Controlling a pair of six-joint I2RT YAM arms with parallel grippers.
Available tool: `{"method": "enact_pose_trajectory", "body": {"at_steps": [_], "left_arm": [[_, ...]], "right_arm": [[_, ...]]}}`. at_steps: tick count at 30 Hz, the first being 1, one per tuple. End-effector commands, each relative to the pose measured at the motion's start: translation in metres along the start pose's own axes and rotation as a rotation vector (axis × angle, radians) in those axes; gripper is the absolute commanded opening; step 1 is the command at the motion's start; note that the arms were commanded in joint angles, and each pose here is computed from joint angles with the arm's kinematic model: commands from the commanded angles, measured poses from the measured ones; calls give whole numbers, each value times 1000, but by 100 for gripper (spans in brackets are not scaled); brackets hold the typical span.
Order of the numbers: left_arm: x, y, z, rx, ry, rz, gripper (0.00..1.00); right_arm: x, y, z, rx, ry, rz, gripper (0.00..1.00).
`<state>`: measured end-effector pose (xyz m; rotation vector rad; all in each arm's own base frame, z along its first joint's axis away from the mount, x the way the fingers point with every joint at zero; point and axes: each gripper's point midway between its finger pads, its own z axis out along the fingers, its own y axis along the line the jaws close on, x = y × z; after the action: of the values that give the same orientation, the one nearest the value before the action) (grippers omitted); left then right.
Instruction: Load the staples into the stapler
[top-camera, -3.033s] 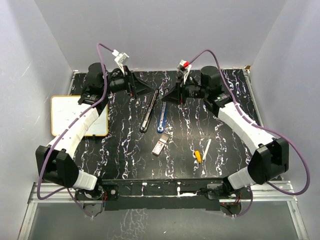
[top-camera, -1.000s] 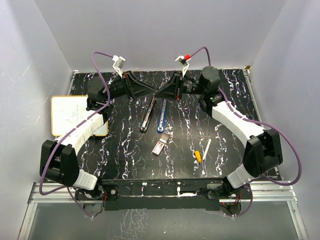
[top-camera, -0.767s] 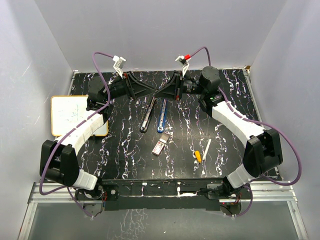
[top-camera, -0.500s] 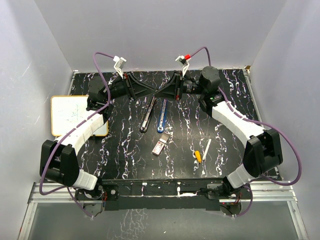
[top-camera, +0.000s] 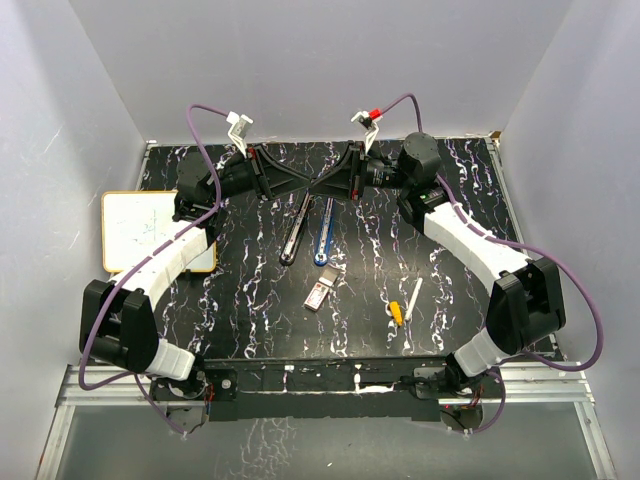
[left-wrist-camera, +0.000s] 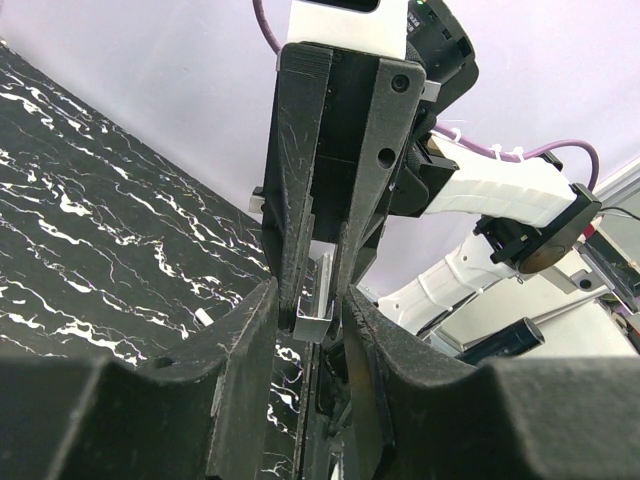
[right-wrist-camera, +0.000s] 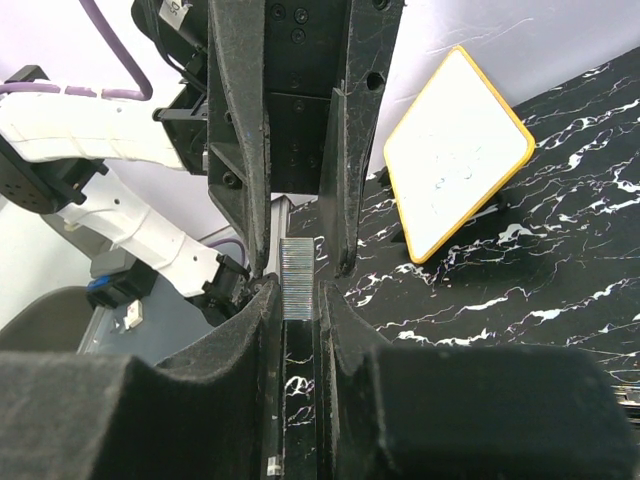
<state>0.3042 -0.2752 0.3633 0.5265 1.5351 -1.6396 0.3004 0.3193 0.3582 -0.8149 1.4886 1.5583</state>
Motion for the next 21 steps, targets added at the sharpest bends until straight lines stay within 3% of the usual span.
{"method": "enact_pose_trajectory", "body": {"at_steps": [1, 21], "left_arm": [[-4, -11, 1, 25, -8, 48, 31], [-3, -8, 1, 17, -9, 51, 28]], "right_arm": [[-6, 4, 0, 1, -22, -58, 14], [-4, 5, -2, 1, -19, -65, 15]]}}
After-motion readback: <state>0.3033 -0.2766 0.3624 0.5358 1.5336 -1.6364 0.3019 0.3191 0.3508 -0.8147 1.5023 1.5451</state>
